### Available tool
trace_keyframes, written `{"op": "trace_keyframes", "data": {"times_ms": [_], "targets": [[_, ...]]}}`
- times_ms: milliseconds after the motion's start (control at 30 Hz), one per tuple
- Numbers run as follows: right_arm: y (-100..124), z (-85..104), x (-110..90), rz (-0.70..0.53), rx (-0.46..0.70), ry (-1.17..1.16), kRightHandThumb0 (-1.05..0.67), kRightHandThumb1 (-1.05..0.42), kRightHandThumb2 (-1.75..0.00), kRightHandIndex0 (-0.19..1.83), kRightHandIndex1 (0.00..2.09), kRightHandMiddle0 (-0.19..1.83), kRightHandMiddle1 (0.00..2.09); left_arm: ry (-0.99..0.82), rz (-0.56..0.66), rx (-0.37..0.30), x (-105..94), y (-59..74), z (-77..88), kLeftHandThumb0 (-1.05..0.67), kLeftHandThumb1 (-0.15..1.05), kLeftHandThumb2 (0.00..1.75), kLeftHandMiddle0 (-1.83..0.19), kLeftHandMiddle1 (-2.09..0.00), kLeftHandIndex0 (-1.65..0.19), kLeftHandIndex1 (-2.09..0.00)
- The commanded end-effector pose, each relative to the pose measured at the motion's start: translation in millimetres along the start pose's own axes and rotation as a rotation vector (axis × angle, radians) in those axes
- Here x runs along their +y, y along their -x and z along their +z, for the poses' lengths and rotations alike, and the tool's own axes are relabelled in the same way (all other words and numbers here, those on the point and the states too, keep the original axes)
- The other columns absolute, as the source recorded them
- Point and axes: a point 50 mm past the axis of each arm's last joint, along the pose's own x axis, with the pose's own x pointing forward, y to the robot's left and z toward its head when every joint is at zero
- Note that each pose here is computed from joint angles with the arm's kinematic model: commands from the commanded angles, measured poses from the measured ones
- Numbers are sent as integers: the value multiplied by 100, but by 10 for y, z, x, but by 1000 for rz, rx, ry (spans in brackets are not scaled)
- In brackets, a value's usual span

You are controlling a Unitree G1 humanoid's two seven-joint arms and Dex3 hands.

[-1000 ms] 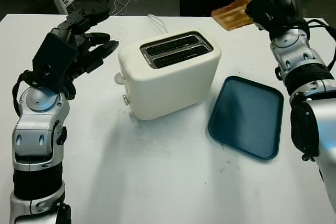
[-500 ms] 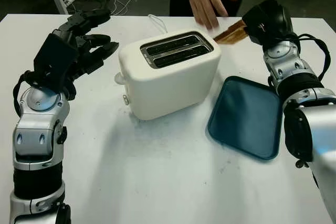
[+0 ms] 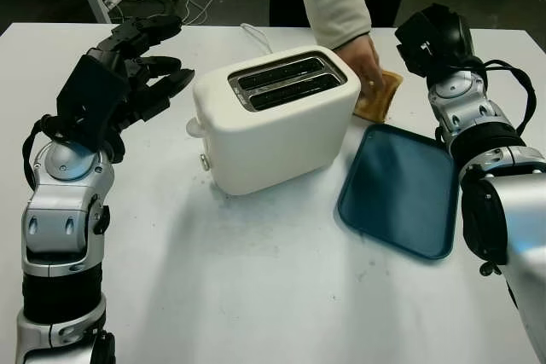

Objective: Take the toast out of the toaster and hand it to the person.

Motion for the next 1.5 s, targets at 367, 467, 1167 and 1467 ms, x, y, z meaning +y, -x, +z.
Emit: {"op": "trace_keyframes", "data": {"times_ms": [367, 467, 1167, 1467], "targets": [[-10, 91, 5, 13, -31, -30, -8, -92, -30, 63, 175, 42, 175, -3, 4, -10, 11, 16, 16, -25, 86, 23, -19, -98, -34, -48], [-5, 83, 4, 12, -47, -47, -7, -92, -30, 63, 175, 42, 175, 0, 4, -13, 10, 18, 10, -25, 86, 23, -20, -98, -35, -48], [1277, -576, 349, 169, -340, -638, -31, -92, -53, 76, 139, 63, 103, 207, 113, -24, -101, 488, -139, -29, 91, 25, -8, -92, -25, -47], [1944, -689, 702, 287, -209, -821, -42, -92, -56, 60, 68, 62, 22, 260, 202, 70, -282, 764, -441, -31, 92, 27, -13, -81, -26, -39]]}}
